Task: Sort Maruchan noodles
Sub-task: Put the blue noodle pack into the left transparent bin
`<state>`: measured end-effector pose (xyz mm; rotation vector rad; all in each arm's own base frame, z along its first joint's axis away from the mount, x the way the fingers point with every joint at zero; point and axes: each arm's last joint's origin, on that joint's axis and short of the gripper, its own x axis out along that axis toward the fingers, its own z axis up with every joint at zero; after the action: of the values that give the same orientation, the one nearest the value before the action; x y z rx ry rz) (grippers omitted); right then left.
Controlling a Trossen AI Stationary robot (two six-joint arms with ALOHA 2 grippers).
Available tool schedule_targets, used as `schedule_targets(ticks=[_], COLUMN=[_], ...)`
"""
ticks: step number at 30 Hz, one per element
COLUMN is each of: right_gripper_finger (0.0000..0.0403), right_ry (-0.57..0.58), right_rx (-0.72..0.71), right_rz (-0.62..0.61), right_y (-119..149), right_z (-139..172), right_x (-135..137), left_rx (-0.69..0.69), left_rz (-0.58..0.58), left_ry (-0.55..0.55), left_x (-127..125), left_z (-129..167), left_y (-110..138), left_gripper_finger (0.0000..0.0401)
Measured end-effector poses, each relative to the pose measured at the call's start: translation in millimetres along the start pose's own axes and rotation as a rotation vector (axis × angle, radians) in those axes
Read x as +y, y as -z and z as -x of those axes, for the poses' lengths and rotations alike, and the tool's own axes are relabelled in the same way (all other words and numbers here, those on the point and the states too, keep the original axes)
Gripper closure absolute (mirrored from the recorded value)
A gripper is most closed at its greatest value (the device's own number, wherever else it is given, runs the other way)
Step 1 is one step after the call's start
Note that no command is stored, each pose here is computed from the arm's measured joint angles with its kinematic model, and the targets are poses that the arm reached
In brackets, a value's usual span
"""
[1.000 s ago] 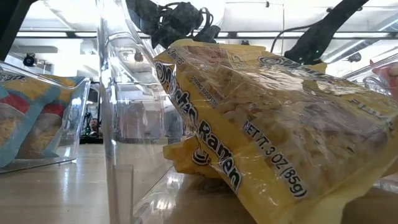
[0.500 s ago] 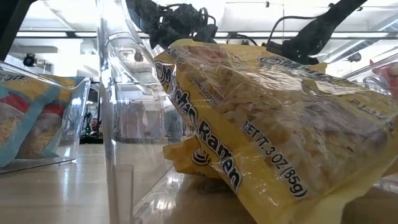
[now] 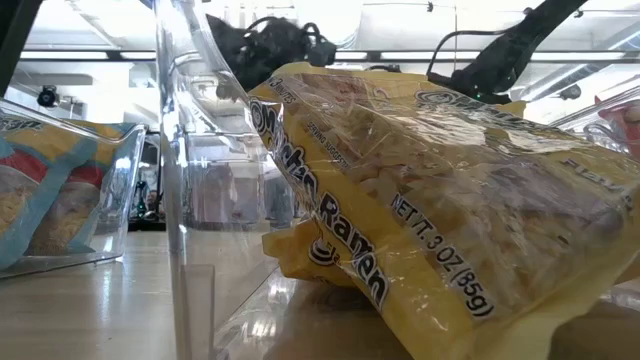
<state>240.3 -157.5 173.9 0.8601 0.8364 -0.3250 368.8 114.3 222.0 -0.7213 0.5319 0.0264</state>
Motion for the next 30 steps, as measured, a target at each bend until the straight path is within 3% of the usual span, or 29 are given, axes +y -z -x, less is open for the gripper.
schedule_targets(ticks=[9, 17, 24, 30], right_gripper_finger=[0.0289, 0.0289, 0.0289, 0.0289], right_ry=[0.047, 0.051, 0.056, 0.086], right_rx=[0.052, 0.097, 0.106, 0.106], right_rz=[-0.01, -0.024, -0.021, -0.024], right_y=[3, 6, 7, 10], right_z=[-16, -27, -30, -30], right_x=[-10, -17, -18, -20], left_rx=[-0.13, -0.153, -0.09, -0.084], left_rz=[0.164, 0.24, 0.348, 0.421], left_ry=[0.099, 0.011, -0.14, -0.197], left_x=[8, 5, 13, 22], left_z=[0, -5, -10, -19], left_y=[35, 46, 61, 69], left_gripper_finger=[0.0208, 0.0208, 0.0208, 0.0208])
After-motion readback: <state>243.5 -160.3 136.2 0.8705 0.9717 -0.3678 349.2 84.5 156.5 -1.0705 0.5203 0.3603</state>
